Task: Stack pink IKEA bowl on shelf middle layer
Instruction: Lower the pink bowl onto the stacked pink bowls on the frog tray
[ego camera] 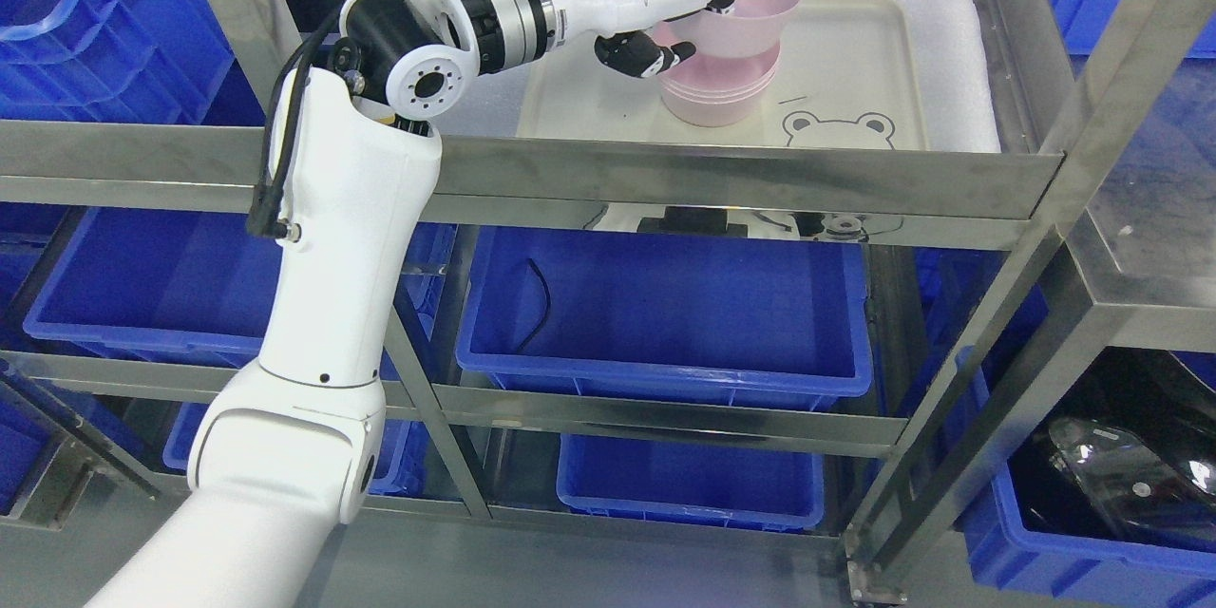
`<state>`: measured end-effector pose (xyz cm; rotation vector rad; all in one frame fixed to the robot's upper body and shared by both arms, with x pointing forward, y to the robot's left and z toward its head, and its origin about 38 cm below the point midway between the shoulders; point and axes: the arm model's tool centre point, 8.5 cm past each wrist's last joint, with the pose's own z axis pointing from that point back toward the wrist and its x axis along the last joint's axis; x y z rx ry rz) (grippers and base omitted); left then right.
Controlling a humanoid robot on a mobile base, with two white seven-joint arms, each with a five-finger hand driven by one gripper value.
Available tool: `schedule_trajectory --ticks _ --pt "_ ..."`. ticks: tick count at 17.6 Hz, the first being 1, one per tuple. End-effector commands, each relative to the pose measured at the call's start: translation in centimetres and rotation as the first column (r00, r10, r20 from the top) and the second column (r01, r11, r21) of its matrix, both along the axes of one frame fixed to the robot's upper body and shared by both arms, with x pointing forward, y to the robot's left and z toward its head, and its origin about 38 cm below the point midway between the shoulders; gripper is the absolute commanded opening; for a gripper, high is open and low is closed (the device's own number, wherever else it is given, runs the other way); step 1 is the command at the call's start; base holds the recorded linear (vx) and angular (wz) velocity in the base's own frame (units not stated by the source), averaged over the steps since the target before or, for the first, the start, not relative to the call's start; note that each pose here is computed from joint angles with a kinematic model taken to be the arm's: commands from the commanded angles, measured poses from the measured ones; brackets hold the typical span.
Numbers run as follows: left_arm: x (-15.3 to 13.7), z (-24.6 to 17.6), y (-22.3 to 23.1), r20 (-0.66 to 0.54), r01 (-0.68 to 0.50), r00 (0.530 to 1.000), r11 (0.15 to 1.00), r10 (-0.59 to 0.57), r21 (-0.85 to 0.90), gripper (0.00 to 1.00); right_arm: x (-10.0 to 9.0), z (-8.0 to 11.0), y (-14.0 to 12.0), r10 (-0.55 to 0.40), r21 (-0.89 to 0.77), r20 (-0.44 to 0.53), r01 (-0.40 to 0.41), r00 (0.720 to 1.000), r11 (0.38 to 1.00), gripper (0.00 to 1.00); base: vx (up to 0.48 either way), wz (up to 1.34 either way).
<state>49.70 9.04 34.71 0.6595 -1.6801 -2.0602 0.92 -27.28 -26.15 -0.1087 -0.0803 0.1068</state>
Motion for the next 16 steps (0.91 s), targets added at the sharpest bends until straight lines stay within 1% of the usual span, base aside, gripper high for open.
schedule_trajectory --ticks 1,8,16 --pt "0.9 -2.6 -1.6 -0.061 -0.004 0.998 0.996 0.009 0.091 0.04 -0.9 0.1 -1.1 0.000 -0.017 -0.006 0.000 1.000 1.000 1.00 0.000 0.00" --pt "1.4 -3.4 -1.2 -0.080 -0.023 0.996 0.994 0.032 0.106 0.04 -0.9 0.1 -1.1 0.000 -0.017 -0.006 0.000 1.000 1.000 1.00 0.000 0.00" --pt "1.8 -2.7 0.2 -0.085 -0.053 0.995 0.994 0.061 0.093 0.05 -0.9 0.1 -1.1 0.000 -0.017 -0.006 0.000 1.000 1.000 1.00 0.000 0.00"
